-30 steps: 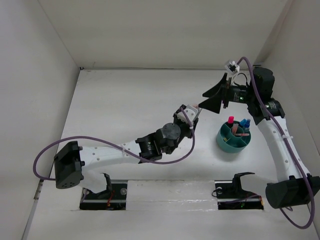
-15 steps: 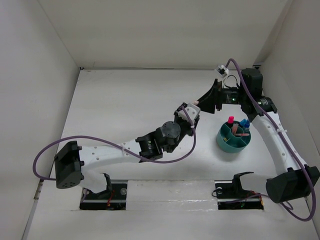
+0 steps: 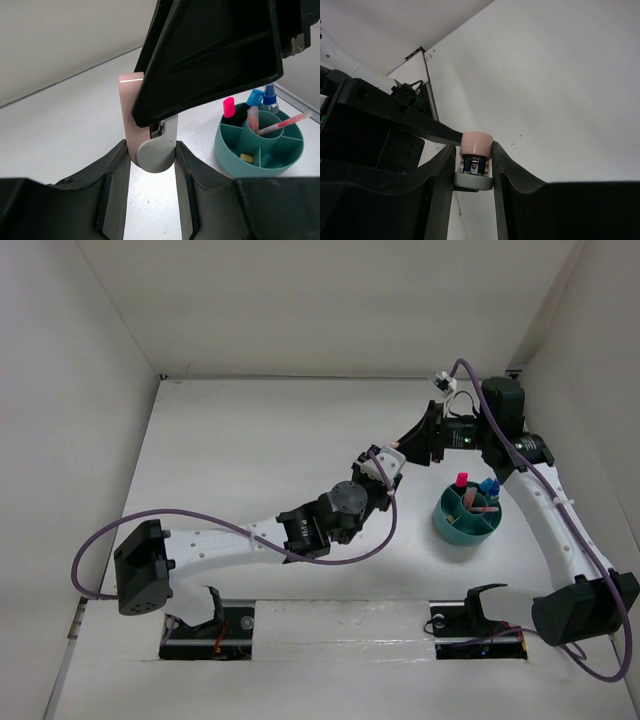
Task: Sort the stationery into containers
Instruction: Pass the stationery from the left arm to the right, then place the stationery into the container
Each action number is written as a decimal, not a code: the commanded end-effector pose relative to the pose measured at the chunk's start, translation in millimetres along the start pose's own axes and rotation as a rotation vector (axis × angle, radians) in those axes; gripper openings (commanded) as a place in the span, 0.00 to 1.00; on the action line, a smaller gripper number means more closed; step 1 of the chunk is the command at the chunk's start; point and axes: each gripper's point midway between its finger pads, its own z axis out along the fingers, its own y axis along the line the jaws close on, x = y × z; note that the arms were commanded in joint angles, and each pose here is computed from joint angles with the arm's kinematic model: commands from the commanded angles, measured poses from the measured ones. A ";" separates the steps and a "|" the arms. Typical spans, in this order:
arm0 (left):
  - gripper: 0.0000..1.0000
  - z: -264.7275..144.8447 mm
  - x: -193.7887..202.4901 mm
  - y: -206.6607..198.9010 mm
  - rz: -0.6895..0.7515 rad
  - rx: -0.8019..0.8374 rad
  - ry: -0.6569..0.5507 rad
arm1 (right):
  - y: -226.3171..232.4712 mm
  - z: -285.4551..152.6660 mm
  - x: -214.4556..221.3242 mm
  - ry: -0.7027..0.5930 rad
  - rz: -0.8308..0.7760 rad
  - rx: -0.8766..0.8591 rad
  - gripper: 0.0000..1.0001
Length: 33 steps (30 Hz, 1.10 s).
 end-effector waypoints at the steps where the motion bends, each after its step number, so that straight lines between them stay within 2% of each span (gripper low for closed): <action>1: 0.21 0.8 -46.1 -5.0 -0.086 0.015 -0.104 | 5.6 -4.7 -8.2 -0.009 -0.110 0.018 0.00; 4: 0.57 1.6 -31.2 -10.2 -0.075 0.036 -0.056 | 3.4 -7.6 -10.0 -0.006 -0.165 0.046 0.00; 5: 0.84 1.2 -28.5 -12.0 -0.079 0.045 -0.045 | 2.4 -8.0 -7.2 0.004 -0.185 0.046 0.00; 6: 0.95 0.9 -26.2 -13.8 -0.082 0.054 -0.036 | 0.4 -8.4 -5.8 0.009 -0.194 0.055 0.00; 7: 1.00 0.6 -24.2 -14.6 -0.100 0.054 -0.028 | -5.1 -14.5 -8.7 0.003 -0.205 0.078 0.00; 14: 1.00 -22.1 -1.4 -13.2 -0.157 0.107 0.037 | -38.3 -55.0 6.0 0.103 -0.294 0.153 0.00; 16: 1.00 -34.3 4.9 -6.7 -0.200 0.104 0.056 | -37.2 -68.4 25.1 0.174 -0.337 0.140 0.00; 19: 1.00 -47.4 22.1 11.4 -0.242 0.032 0.102 | -35.3 -91.7 46.7 0.239 -0.391 0.132 0.00; 21: 1.00 -58.1 23.3 23.9 -0.256 -0.009 0.127 | -53.0 -108.7 64.8 0.284 -0.349 0.212 0.00; 24: 1.00 -71.5 29.8 40.2 -0.288 -0.086 0.156 | -65.3 -131.1 82.2 0.336 -0.383 0.298 0.00; 28: 1.00 -87.8 47.8 58.1 -0.277 -0.160 0.231 | -68.0 -143.4 112.0 0.412 -0.408 0.333 0.00; 33: 1.00 -103.6 49.6 73.4 -0.293 -0.205 0.254 | -69.0 -157.3 132.8 0.465 -0.459 0.373 0.00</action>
